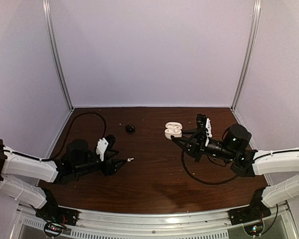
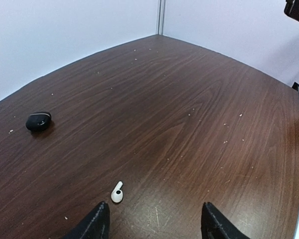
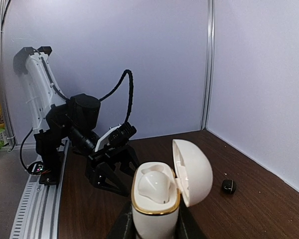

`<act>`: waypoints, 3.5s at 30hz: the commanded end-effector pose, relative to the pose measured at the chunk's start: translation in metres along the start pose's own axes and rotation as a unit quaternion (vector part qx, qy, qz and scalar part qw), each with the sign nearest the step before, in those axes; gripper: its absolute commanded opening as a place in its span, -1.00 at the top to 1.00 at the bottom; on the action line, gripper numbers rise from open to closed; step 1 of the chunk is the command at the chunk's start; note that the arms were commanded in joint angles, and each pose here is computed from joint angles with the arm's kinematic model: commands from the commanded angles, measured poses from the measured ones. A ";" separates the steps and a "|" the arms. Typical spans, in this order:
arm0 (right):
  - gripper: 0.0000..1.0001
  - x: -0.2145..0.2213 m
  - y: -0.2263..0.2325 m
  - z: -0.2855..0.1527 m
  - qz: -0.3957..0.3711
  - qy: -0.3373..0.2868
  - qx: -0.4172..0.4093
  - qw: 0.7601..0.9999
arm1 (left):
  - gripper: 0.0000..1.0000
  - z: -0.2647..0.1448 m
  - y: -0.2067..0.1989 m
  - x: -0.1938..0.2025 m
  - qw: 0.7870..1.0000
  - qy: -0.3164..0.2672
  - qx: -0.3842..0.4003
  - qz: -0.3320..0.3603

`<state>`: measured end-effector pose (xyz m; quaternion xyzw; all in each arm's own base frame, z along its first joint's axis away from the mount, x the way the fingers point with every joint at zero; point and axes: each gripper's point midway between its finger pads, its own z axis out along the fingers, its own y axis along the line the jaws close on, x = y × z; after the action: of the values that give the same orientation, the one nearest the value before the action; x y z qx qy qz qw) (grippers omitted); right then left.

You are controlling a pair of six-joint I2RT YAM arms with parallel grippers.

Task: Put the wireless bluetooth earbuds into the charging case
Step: Pick up the left earbud from the center of the board, then insert the left earbud into the left side groove of the charging case.

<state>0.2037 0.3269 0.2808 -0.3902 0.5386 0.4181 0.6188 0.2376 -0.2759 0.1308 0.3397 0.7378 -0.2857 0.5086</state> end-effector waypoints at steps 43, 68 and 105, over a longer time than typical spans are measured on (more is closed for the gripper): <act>1.00 -0.015 -0.012 -0.001 0.047 -0.006 -0.029 0.998 | 0.26 0.081 0.053 0.082 0.998 0.038 -0.045 0.031; 1.00 0.004 -0.020 -0.001 0.054 0.018 -0.017 0.998 | 0.69 0.086 0.052 0.068 0.996 0.057 -0.036 0.050; 1.00 0.072 0.029 0.030 -0.106 0.087 -0.134 0.981 | 0.81 -0.019 -0.121 -0.112 0.953 0.135 0.223 0.156</act>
<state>0.1907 0.3626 0.1992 -0.5553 0.5057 0.3888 0.5336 0.1651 -0.3528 0.2608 0.5654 0.6576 -0.3289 0.3739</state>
